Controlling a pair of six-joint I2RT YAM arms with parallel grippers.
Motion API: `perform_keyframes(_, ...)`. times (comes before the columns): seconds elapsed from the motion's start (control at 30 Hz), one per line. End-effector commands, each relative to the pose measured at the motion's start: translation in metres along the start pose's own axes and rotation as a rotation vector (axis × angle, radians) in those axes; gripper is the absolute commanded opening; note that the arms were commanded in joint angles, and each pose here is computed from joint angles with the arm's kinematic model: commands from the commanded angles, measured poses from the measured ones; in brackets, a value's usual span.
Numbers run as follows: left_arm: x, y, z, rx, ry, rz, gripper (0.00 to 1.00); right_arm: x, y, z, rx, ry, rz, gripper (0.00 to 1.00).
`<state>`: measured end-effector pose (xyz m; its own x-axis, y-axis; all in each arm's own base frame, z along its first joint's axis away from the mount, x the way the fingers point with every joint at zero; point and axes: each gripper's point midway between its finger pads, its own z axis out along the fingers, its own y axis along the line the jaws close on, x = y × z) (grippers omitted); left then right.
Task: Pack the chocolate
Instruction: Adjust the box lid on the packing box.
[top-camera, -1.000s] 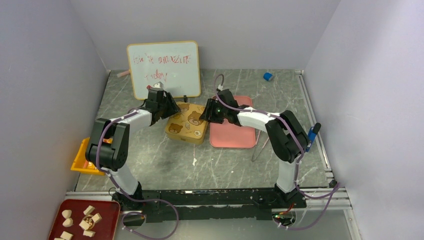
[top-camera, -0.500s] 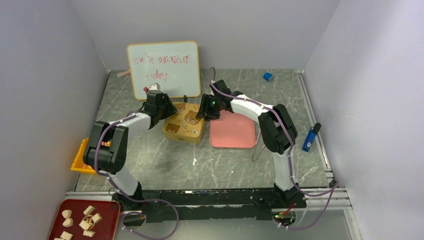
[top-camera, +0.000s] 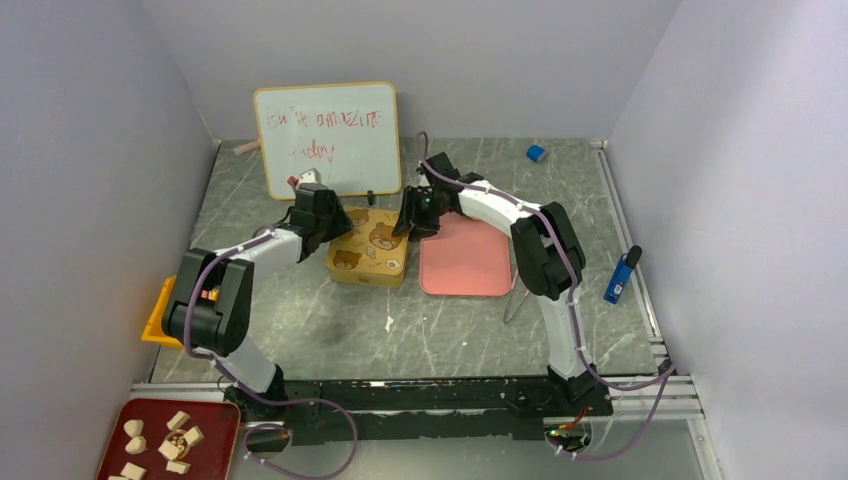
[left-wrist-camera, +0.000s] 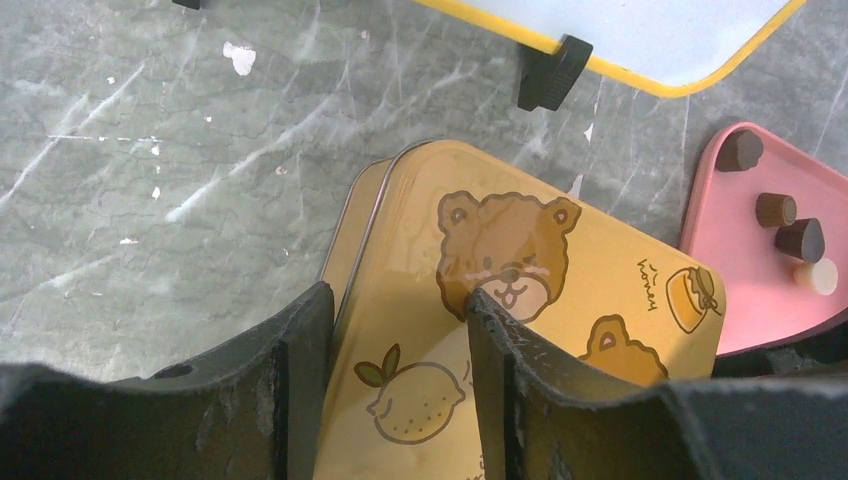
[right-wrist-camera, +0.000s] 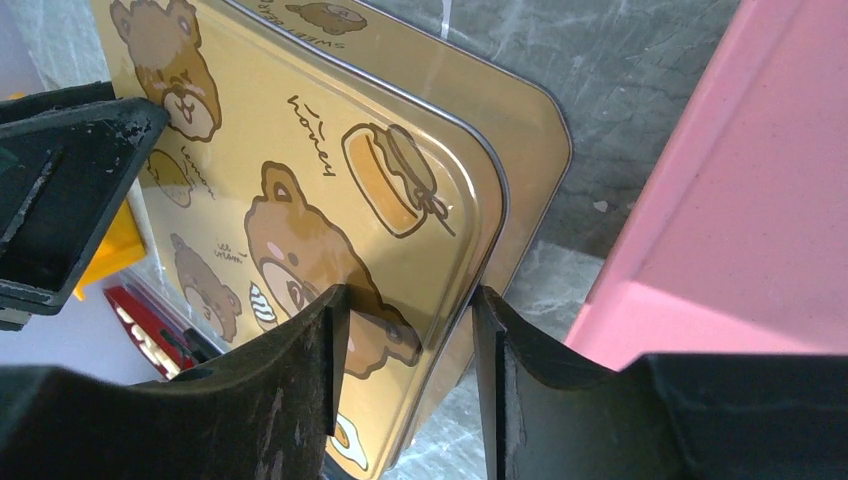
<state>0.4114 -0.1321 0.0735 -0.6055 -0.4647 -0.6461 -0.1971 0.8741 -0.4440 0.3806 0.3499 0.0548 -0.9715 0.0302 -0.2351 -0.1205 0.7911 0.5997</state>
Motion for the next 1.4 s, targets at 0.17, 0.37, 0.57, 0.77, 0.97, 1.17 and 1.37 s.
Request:
perform_keyframes(0.17,0.067,-0.078,-0.038,0.302,0.248,-0.009,0.52,0.051,-0.051,0.053,0.142,0.080,-0.043,0.17)
perform_keyframes(0.37,0.072,-0.072,-0.042,0.286,0.246,-0.015,0.52,0.036,-0.046,0.038,0.163,0.022,-0.089,0.46)
perform_keyframes(0.57,0.064,-0.071,-0.040,0.265,0.221,0.004,0.57,0.030,-0.042,0.032,0.153,0.005,-0.104,0.53)
perform_keyframes(0.77,0.057,-0.072,-0.037,0.247,0.209,0.022,0.66,0.023,-0.038,0.023,0.143,-0.022,-0.118,0.57)
perform_keyframes(0.97,0.058,-0.071,-0.035,0.244,0.209,0.021,0.66,0.022,-0.037,0.013,0.152,-0.039,-0.119,0.58)
perform_keyframes(1.17,0.056,-0.067,-0.035,0.227,0.198,0.026,0.66,0.014,-0.044,0.001,0.188,-0.081,-0.119,0.58)
perform_keyframes(1.37,0.045,-0.060,-0.034,0.200,0.164,0.020,0.66,-0.001,-0.043,-0.008,0.194,-0.123,-0.127,0.58)
